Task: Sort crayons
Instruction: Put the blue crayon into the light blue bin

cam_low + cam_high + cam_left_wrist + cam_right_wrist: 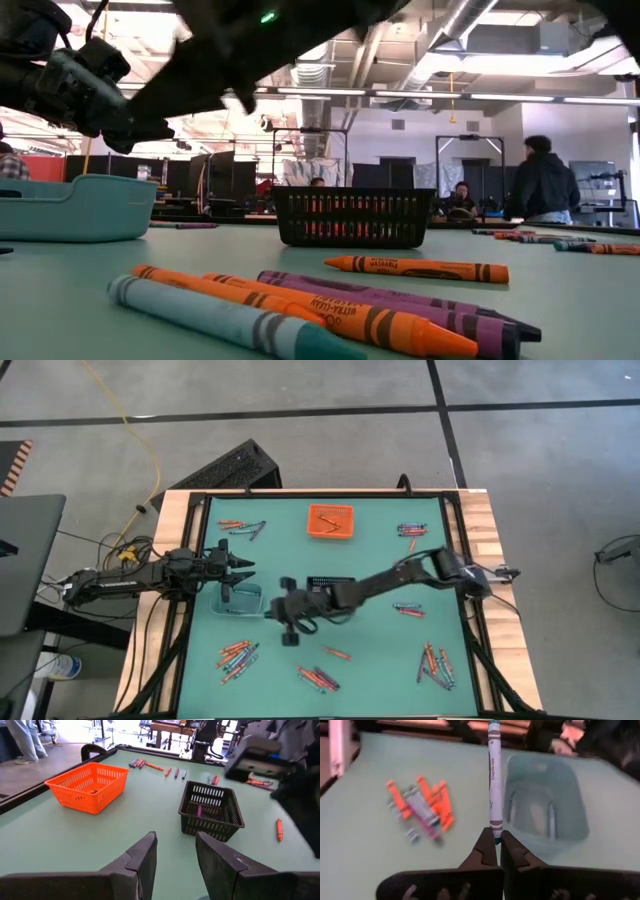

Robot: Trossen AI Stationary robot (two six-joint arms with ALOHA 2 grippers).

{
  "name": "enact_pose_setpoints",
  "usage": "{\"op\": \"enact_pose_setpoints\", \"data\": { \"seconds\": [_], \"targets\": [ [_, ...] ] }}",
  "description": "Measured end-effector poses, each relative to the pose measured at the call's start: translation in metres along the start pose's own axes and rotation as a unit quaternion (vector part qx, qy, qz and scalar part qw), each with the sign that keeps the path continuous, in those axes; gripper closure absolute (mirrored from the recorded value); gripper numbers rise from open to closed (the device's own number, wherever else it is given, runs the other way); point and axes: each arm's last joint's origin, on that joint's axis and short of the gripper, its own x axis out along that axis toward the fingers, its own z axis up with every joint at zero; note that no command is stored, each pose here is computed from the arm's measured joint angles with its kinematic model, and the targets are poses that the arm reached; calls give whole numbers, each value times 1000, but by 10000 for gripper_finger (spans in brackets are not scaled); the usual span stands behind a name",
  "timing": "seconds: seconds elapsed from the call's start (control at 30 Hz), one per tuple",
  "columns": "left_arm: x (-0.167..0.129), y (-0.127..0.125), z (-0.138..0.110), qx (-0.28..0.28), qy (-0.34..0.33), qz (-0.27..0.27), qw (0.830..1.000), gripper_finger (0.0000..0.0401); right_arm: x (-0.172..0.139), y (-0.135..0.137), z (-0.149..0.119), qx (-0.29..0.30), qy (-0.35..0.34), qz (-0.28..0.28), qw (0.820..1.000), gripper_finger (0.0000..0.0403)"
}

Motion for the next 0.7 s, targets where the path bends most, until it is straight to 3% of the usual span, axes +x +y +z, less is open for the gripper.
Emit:
{"op": "enact_pose_setpoints", "data": {
  "seconds": [0.37, 0.7],
  "targets": [
    [0, 0, 0, 0, 2, 1, 1000, 276, 53, -33, 8, -13, -12, -18, 1000, 389],
    [1, 0, -1, 0, 6, 1, 1000, 276, 49, -48, 15, -4, 5, -28, 1000, 337]
  ]
}}
